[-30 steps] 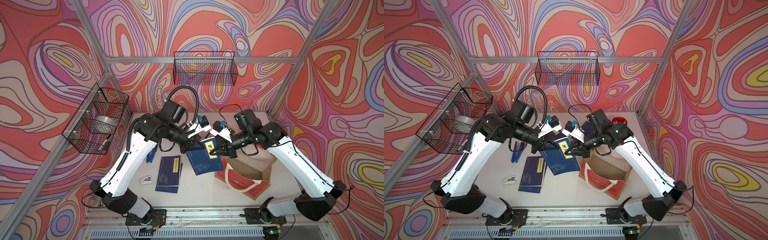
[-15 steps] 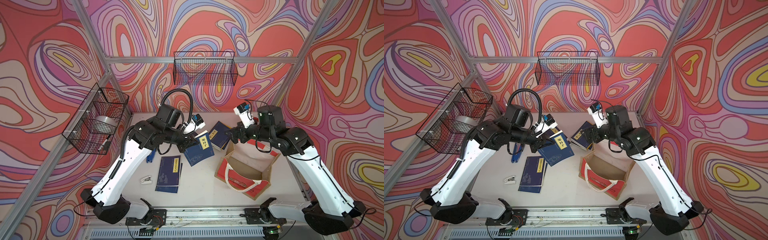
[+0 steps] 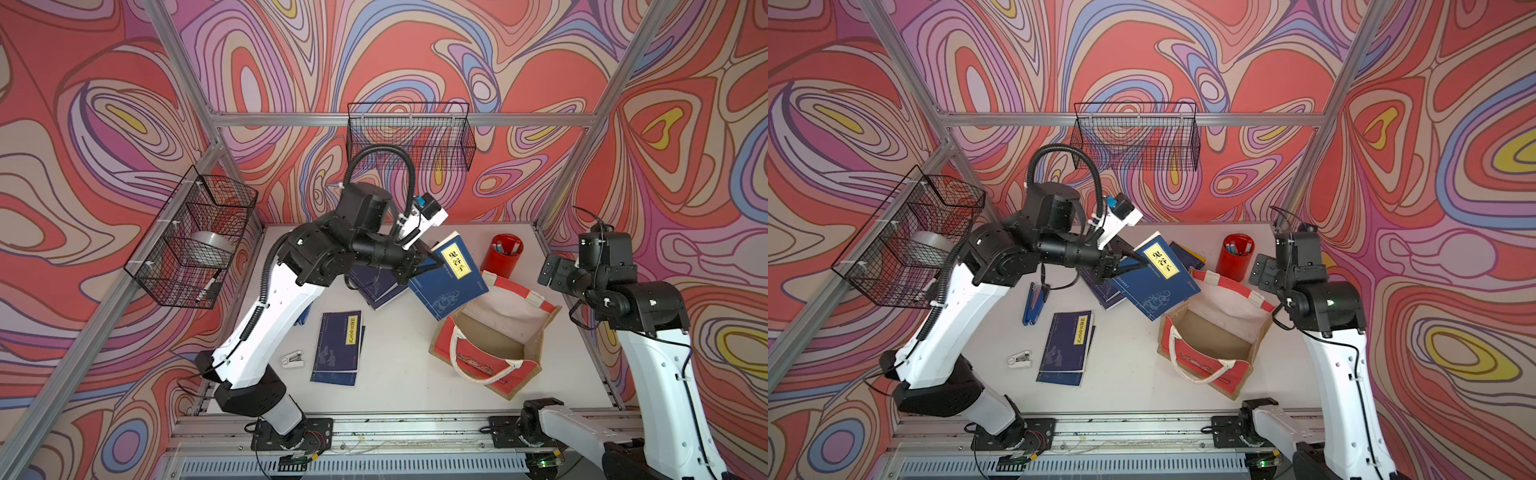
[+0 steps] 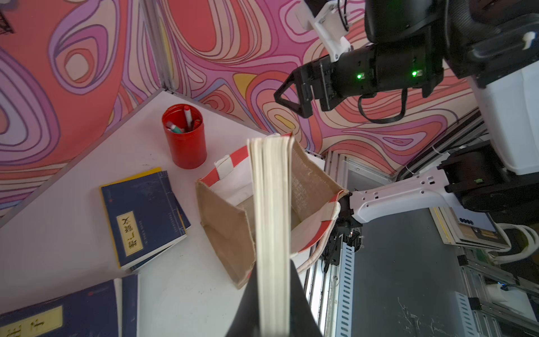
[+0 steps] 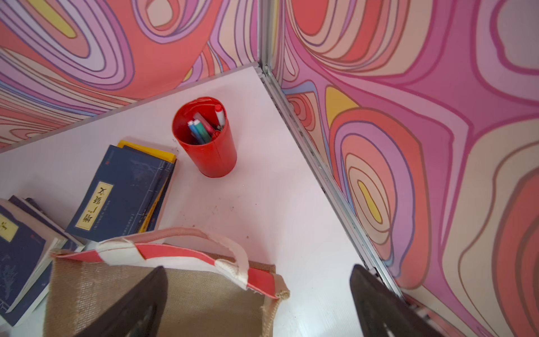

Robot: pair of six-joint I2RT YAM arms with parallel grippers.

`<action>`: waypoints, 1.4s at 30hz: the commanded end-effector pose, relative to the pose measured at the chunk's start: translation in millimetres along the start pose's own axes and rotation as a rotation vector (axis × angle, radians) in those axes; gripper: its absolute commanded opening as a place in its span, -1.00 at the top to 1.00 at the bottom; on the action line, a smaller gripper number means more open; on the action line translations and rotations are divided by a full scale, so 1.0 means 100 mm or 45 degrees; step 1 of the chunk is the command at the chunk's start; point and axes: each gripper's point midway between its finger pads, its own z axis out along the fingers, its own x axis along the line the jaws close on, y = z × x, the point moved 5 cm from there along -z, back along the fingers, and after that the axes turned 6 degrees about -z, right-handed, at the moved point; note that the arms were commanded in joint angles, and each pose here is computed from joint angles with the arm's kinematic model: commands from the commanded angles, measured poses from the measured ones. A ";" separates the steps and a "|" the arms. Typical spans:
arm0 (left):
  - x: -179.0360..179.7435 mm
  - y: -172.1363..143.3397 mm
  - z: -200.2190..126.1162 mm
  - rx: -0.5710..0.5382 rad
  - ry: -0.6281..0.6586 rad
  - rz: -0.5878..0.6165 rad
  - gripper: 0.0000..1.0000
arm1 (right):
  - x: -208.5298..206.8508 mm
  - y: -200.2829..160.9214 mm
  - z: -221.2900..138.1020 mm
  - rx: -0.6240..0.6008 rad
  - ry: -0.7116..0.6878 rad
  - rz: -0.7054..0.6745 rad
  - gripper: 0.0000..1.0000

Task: Put the books into the canvas bag
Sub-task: Place the book in the canvas bag.

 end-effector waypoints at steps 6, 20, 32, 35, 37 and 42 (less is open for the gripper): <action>-0.03 0.09 0.85 0.019 0.201 -0.027 1.00 | -0.12 -0.26 0.32 0.149 0.027 0.121 -0.97; 0.26 -0.23 1.47 0.129 0.622 -0.111 1.00 | 0.14 -0.21 0.48 0.108 0.322 0.025 -0.97; 0.36 -0.44 1.73 0.183 0.739 -0.210 1.00 | 0.36 -0.56 0.20 0.248 0.634 0.036 -0.95; 0.37 -0.52 1.85 0.216 0.723 -0.257 1.00 | 0.33 -0.70 0.22 0.294 0.599 0.038 -0.95; 0.37 -0.61 1.94 0.257 0.699 -0.293 1.00 | 0.29 -0.75 0.25 0.292 0.562 0.051 -0.97; 0.36 -0.79 2.11 0.325 0.703 -0.317 1.00 | 0.27 -0.80 0.31 0.295 0.526 0.043 -0.97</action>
